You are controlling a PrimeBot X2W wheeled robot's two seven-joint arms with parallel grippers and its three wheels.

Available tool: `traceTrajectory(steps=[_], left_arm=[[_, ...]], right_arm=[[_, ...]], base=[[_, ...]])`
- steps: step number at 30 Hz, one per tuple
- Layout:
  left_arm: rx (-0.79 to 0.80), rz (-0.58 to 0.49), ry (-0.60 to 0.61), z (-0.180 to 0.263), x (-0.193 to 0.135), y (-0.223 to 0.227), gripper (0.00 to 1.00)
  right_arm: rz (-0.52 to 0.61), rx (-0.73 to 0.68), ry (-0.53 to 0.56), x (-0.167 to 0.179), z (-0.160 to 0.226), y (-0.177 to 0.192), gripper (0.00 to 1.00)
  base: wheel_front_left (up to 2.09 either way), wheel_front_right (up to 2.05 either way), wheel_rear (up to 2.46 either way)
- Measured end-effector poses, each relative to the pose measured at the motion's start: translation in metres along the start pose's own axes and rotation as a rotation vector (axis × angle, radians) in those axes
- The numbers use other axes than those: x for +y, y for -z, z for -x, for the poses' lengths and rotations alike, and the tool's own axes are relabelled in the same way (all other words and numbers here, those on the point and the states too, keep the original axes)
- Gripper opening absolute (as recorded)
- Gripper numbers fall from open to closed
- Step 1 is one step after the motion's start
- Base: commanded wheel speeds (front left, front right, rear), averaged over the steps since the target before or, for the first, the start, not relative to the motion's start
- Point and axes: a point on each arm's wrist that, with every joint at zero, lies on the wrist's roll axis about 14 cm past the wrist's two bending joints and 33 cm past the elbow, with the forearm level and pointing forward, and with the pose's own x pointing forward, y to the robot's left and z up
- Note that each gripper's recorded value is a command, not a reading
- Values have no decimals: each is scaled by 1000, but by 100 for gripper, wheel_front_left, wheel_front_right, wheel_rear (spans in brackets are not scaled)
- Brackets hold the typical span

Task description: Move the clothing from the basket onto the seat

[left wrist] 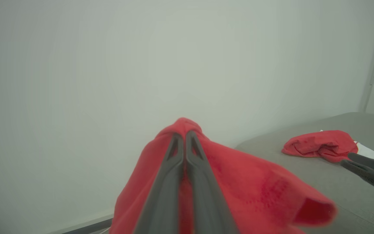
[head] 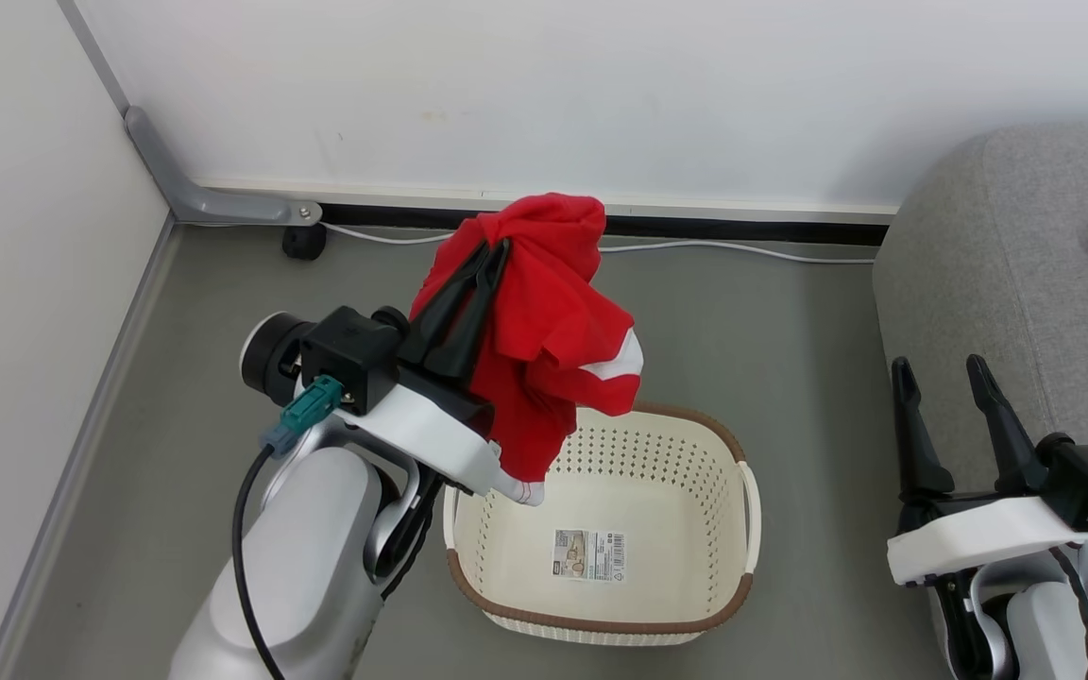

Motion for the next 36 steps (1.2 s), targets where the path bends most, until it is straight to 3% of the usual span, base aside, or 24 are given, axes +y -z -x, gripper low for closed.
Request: traceTrajectory(steps=[15, 21, 25, 30, 36], left_arm=[[-61, -6, 14, -11, 3, -21, 0], [-55, 0, 19, -13, 1, -17, 0], [-49, 2, 19, -13, 3, -15, 0], [-42, 0, 20, -14, 3, -12, 0], [-47, -6, 28, -15, 2, -14, 0]], right_arm=[[-6, -33, -50, 16, -6, -9, 100], [-4, -187, -251, 75, -21, -61, 100], [2, -224, -416, 118, -18, -75, 100], [53, -166, -637, 169, -5, -58, 100], [143, -50, -748, 189, -4, -18, 100]], base=[[0, 0, 0], [0, 0, 0], [0, 0, 0], [0, 0, 0], [0, 0, 0]])
